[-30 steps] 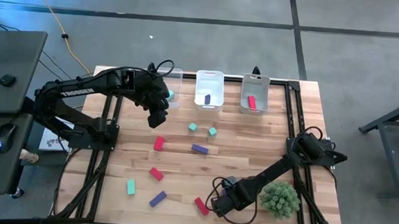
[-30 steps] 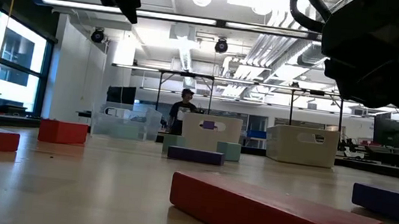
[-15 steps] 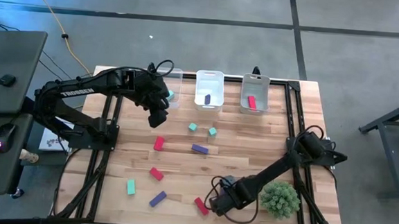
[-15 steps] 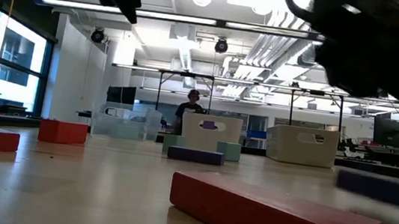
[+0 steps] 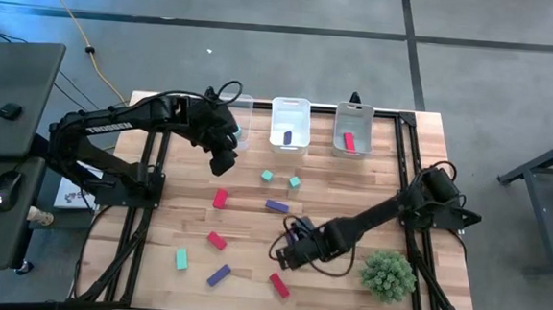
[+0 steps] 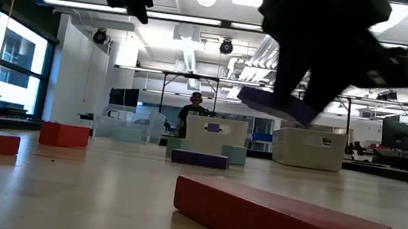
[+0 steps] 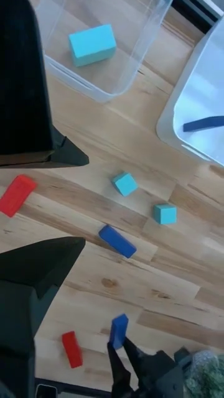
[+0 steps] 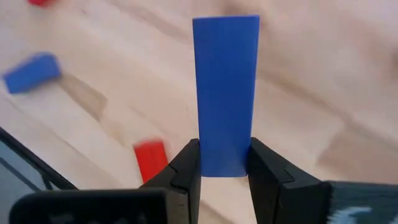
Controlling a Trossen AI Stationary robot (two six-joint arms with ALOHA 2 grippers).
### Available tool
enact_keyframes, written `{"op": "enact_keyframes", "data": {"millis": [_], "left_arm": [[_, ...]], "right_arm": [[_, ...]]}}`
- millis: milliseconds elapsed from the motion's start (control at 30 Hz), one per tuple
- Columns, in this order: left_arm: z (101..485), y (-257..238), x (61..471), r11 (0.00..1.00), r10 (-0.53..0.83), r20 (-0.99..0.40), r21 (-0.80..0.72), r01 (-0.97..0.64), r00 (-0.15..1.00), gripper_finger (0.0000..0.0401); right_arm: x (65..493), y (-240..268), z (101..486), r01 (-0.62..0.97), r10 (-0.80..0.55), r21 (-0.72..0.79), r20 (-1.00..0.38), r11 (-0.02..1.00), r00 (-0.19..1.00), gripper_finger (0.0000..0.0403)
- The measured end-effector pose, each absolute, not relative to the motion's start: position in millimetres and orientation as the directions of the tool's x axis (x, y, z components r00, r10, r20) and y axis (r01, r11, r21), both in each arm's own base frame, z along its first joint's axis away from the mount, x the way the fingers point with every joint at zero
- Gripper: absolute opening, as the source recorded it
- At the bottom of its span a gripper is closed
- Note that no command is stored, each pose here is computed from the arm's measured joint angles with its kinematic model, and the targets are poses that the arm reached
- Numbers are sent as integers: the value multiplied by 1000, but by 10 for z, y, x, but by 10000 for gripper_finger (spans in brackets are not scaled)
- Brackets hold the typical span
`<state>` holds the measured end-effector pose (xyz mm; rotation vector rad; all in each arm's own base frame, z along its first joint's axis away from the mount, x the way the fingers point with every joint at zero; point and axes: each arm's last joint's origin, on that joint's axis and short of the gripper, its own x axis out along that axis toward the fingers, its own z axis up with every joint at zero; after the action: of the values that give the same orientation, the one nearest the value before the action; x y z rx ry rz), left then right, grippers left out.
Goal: Sort & place blocks by color
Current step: Put the blue block into the white bin
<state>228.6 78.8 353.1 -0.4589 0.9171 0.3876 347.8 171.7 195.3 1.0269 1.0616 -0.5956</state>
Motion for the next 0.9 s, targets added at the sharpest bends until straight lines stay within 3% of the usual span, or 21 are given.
{"op": "enact_keyframes", "data": {"millis": [267, 900], "left_arm": [[3422, 847, 2403, 839, 116, -846, -197, -507, 521, 111], [3358, 1271, 2368, 789, 195, -835, -178, -588, 514, 111]], "right_arm": [[3656, 1292, 2085, 743, 6, 402, -881, 534, 473, 75], [3880, 73, 2112, 642, -83, 272, -881, 717, 467, 75]]}}
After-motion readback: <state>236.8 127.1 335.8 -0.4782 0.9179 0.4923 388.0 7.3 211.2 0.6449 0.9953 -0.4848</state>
